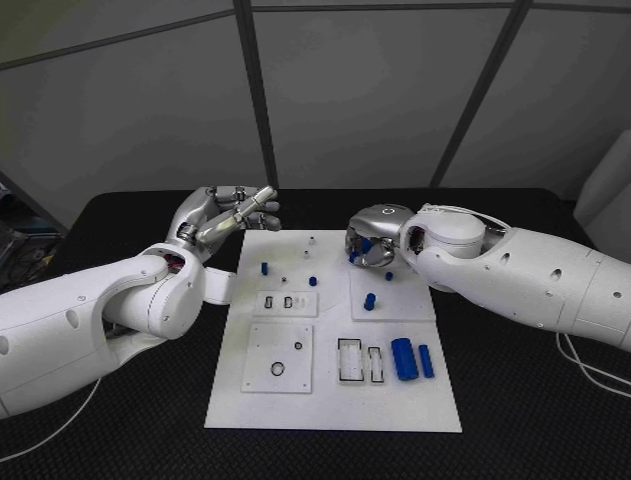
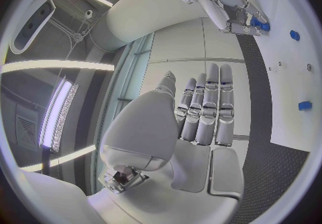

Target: Assemble the parts on the task board

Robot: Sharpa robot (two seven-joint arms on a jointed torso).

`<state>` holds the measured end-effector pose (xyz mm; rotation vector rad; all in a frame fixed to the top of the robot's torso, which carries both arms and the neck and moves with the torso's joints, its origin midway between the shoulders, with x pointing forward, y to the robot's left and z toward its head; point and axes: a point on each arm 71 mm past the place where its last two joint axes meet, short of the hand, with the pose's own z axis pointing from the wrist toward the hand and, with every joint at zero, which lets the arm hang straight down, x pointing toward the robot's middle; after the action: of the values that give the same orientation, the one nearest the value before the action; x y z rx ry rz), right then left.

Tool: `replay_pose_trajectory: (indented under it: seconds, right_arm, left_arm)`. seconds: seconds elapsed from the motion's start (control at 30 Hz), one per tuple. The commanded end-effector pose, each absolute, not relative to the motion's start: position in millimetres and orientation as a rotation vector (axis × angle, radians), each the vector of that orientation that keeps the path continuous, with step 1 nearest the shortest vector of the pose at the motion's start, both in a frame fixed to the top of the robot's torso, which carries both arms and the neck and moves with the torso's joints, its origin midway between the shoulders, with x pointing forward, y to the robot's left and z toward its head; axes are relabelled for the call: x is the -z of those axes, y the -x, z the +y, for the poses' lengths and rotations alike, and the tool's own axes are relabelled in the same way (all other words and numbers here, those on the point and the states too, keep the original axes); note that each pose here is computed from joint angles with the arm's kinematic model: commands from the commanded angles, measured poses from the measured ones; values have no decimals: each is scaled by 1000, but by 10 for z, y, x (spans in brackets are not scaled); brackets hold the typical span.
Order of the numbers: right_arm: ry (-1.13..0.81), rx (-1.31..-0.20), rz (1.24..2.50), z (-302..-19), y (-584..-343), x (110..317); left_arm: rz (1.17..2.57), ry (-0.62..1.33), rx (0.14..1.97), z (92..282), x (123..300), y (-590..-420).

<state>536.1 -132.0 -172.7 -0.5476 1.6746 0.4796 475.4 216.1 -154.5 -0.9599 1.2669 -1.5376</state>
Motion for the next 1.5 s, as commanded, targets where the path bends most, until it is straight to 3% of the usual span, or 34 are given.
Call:
replay_pose_trajectory:
  seconds: [0.03,0.37,0.83,1.5]
  right_arm:
    - [564,-481,1691,-1304,-5359,1728]
    - [559,-489,1693,-1297,-5377,1737]
    - [484,-573,1511,-1335,-5289,1558]
    - [438,-597,1421,-986,-5465,1528]
  left_arm:
    - [1270,950,1547,2157,1531,-4750]
    - [1268,951,1542,2179,1530,-4752]
    - [1263,953,1530,2227,1534,-4764]
    - [1262,952,1531,2224,1537,-4781]
